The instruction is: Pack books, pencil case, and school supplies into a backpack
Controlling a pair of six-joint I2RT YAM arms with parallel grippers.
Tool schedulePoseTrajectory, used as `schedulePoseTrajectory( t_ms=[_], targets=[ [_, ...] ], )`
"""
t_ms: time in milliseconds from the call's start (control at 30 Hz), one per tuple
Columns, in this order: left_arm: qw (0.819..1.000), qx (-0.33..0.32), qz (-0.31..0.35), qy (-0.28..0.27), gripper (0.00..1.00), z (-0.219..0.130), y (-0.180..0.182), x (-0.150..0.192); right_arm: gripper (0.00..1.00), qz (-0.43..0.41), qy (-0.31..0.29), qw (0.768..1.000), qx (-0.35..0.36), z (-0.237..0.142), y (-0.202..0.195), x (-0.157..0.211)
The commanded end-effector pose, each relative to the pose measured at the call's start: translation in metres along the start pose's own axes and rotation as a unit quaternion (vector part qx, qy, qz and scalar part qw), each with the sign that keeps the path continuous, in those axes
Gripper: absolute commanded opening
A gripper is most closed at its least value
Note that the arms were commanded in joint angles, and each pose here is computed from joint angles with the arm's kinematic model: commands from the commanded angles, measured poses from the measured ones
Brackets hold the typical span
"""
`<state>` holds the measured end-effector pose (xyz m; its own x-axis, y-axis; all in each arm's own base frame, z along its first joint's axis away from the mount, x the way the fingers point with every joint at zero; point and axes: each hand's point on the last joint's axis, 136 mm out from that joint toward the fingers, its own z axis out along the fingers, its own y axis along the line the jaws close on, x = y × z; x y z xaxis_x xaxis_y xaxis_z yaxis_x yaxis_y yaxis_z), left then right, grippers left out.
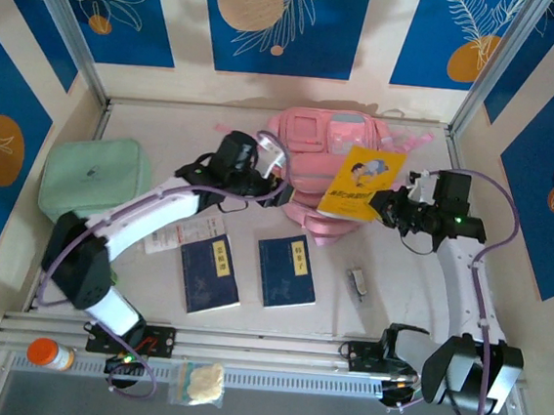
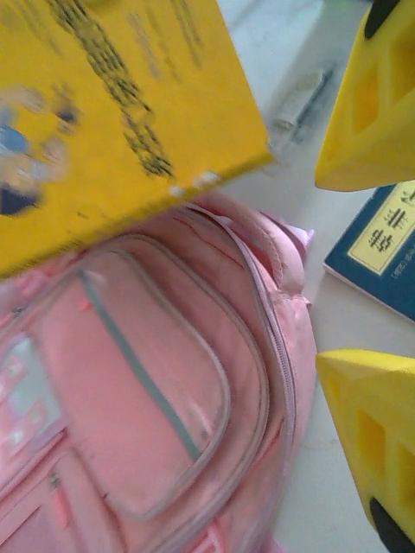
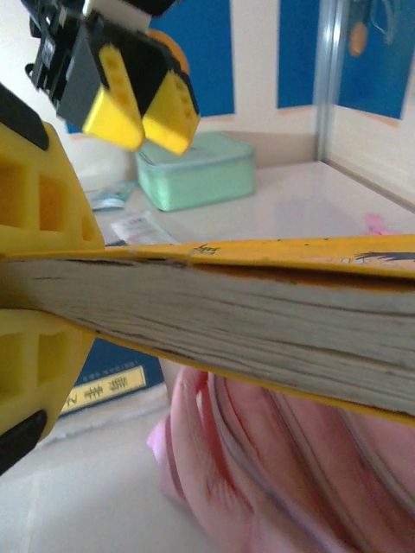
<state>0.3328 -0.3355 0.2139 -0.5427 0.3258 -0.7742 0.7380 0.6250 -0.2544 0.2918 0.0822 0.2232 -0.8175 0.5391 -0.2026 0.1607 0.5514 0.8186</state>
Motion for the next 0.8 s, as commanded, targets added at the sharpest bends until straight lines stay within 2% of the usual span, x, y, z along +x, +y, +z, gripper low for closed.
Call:
schedulePoseTrajectory(
  t_ms=[0, 100, 233, 567, 767],
  targets=[
    [0.994, 0.016, 0.101, 0.038, 0.52, 0.028, -0.005, 0.002, 0.00, -0.003, -0.033, 0.999, 0.018, -0.014, -0.009, -0.008],
    [0.986, 0.023, 0.144, 0.082, 0.52, 0.059, -0.006, 0.005, 0.00, 0.016, -0.052, 0.998, 0.020, -0.022, -0.018, -0.016],
    [0.973, 0.027, 0.204, 0.102, 0.55, 0.098, -0.001, 0.012, 0.00, 0.033, -0.063, 0.997, 0.019, -0.029, -0.026, -0.021],
    [0.960, 0.012, 0.248, 0.127, 0.63, 0.156, 0.020, 0.017, 0.00, 0.057, -0.056, 0.997, -0.005, -0.025, -0.034, -0.026],
    [0.958, -0.017, 0.253, 0.136, 0.62, 0.178, 0.037, 0.019, 0.00, 0.059, -0.050, 0.997, -0.012, -0.022, -0.034, -0.025]
  ],
)
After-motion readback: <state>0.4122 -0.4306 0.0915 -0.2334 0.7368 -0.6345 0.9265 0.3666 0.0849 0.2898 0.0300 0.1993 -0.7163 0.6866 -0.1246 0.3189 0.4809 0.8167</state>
